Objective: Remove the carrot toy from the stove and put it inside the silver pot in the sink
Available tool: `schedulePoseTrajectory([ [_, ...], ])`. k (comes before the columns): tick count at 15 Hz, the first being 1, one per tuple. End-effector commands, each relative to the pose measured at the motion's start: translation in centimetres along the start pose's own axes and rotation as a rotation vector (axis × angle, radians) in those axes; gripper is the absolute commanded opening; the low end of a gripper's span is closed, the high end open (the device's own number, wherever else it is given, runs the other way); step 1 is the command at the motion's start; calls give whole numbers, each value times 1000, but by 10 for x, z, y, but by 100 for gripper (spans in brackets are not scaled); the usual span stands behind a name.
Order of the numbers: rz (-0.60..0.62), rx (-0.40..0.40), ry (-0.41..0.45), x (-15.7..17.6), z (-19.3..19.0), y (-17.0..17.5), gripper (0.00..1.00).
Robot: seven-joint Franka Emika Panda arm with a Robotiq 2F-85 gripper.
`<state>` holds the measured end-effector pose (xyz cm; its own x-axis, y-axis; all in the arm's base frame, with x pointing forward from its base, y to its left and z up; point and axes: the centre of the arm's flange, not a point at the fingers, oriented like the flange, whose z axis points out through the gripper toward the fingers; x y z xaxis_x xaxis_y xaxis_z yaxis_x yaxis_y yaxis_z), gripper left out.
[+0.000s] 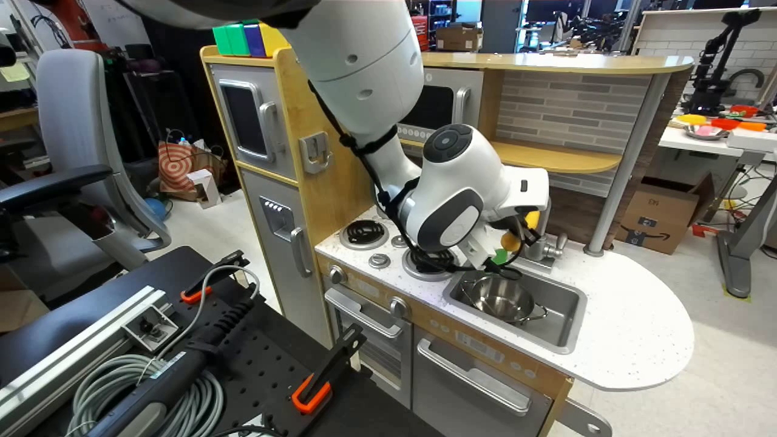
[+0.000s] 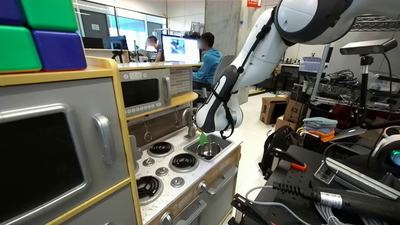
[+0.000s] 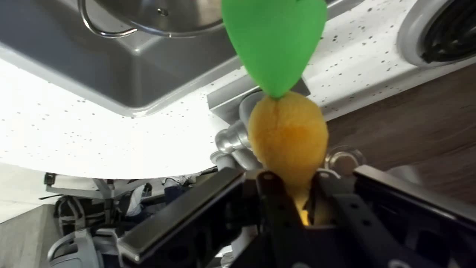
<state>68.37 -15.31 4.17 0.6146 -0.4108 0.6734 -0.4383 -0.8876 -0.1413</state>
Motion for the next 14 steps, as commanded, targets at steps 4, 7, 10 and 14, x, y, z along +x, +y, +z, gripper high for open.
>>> schedulePoseTrajectory([
  [4, 61, -121, -2, -38, 32, 21, 3],
  [7, 68, -124, -12, -50, 32, 21, 38],
  [10, 59, -102, -15, -54, 25, 12, 60],
  [14, 51, -65, -18, -52, 11, 1, 89],
])
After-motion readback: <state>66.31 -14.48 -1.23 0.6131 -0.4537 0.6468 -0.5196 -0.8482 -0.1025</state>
